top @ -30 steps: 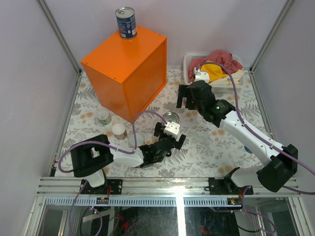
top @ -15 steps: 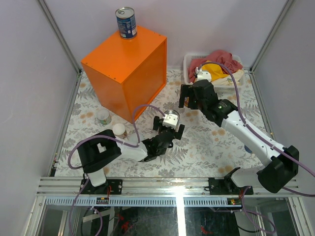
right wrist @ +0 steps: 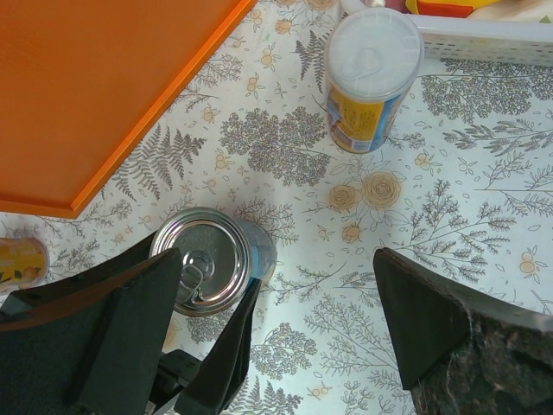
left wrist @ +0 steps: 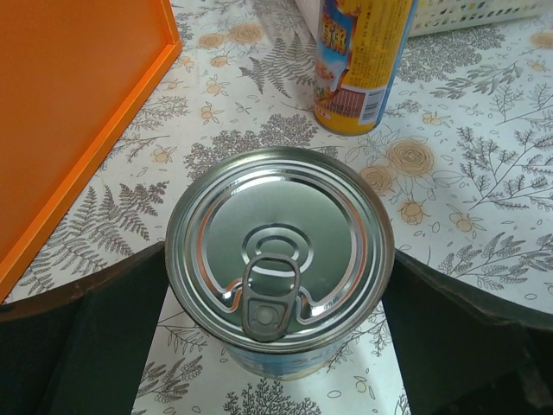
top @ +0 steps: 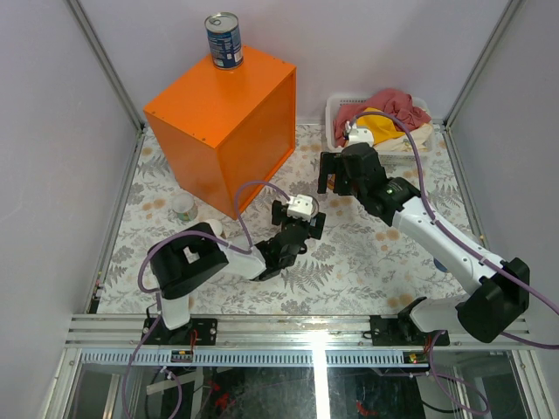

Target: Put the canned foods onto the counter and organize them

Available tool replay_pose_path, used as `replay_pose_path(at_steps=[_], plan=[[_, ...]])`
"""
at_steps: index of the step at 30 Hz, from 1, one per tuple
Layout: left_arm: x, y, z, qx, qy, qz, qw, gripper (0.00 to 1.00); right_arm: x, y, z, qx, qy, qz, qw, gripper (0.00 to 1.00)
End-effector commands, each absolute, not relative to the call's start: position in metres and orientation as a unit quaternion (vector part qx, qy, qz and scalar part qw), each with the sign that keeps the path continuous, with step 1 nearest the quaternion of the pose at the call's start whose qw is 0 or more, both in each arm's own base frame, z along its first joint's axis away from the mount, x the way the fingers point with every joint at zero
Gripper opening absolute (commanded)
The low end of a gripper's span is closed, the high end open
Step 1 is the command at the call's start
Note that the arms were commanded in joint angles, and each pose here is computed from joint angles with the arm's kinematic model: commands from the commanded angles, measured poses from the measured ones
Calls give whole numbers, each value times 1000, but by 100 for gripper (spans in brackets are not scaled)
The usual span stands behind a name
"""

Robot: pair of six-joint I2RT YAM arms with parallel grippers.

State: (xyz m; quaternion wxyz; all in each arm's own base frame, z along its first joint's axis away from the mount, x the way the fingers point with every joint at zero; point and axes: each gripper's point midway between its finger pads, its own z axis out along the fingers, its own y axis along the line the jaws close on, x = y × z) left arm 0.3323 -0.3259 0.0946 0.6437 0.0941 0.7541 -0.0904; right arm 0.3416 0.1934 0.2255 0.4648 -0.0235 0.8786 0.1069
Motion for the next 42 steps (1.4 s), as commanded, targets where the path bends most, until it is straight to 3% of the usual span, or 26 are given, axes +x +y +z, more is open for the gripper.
replay_pose_path(at_steps=[1, 5, 8, 12, 20, 23, 42], plan=[[344, -333, 126, 47, 718, -128, 683, 99, 347, 193, 236, -27, 867, 112, 485, 99], [345, -332, 132, 45, 711, -129, 690, 93, 345, 193, 235, -28, 868, 113, 483, 99], [345, -332, 133, 48, 708, -126, 693, 83, 345, 193, 236, -28, 868, 114, 483, 99], [344, -334, 131, 61, 709, -125, 691, 54, 344, 193, 236, -29, 868, 116, 482, 99], [341, -329, 146, 52, 702, -133, 698, 27, 343, 193, 238, -28, 867, 118, 483, 99], [342, -334, 160, 56, 699, -138, 699, 1, 343, 194, 238, -28, 867, 120, 483, 99], [324, -325, 308, 47, 676, -159, 718, 0, 349, 174, 262, 1, 847, 108, 520, 99]])
